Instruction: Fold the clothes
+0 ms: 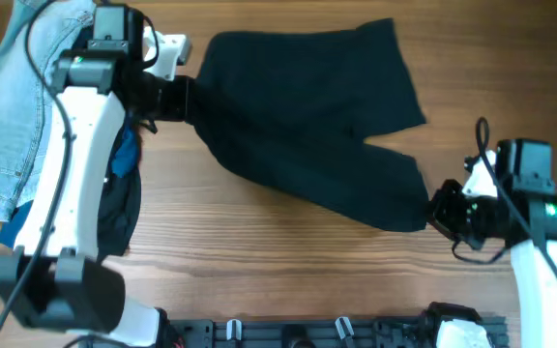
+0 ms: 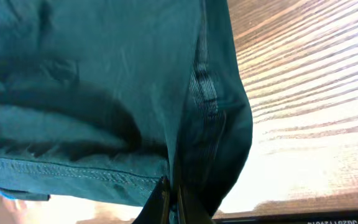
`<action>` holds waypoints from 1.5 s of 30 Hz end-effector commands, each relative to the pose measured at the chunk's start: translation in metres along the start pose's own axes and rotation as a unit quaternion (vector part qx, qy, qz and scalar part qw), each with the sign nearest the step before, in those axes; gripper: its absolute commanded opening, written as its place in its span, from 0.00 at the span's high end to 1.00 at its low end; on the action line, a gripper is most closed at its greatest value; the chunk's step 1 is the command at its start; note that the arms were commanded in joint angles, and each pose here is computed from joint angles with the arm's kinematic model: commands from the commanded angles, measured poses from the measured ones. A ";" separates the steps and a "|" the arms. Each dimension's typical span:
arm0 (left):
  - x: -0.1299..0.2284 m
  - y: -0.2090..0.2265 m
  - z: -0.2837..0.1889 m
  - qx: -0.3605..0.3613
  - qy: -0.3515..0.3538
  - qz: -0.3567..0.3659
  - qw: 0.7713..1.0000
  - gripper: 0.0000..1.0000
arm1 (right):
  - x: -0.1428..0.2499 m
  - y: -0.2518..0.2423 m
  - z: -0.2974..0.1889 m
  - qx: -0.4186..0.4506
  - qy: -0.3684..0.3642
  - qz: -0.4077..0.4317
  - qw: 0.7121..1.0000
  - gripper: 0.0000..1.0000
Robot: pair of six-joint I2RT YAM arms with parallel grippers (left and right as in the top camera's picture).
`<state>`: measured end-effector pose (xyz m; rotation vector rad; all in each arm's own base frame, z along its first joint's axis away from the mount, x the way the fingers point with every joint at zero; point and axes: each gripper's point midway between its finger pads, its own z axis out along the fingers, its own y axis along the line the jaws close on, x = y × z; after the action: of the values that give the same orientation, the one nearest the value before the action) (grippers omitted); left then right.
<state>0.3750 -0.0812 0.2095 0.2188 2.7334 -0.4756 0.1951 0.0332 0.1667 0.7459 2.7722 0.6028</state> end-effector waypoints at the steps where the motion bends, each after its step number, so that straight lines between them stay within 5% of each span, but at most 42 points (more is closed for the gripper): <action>1: 0.009 -0.002 -0.025 -0.016 -0.010 -0.016 1.000 0.96 | 0.005 0.006 -0.014 -0.014 -0.021 -0.023 0.999 0.95; 10: 0.005 0.005 -0.026 -0.036 -0.020 -0.032 0.999 0.96 | -0.081 0.040 -0.007 -0.060 -0.142 -0.089 0.984 0.96; 15: -0.001 0.016 -0.022 -0.062 -0.028 -0.052 0.996 0.96 | -0.130 0.054 0.031 -0.085 -0.146 -0.112 0.979 0.96; 22: -0.002 0.030 0.010 -0.070 0.003 -0.089 0.994 0.96 | -0.181 0.072 0.073 -0.108 -0.154 -0.154 0.970 0.96; 31: -0.021 0.053 0.062 -0.080 0.006 -0.112 0.990 0.96 | -0.242 0.126 0.061 -0.101 -0.268 -0.236 0.928 0.96; 45: -0.094 0.095 0.074 -0.163 -0.137 -0.107 0.971 0.96 | -0.292 0.138 0.101 -0.088 -0.348 -0.251 0.899 0.96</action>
<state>0.4923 -0.0439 0.1571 -0.1421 2.5543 -0.1917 0.5210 0.0320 0.1731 0.1254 2.0800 0.4245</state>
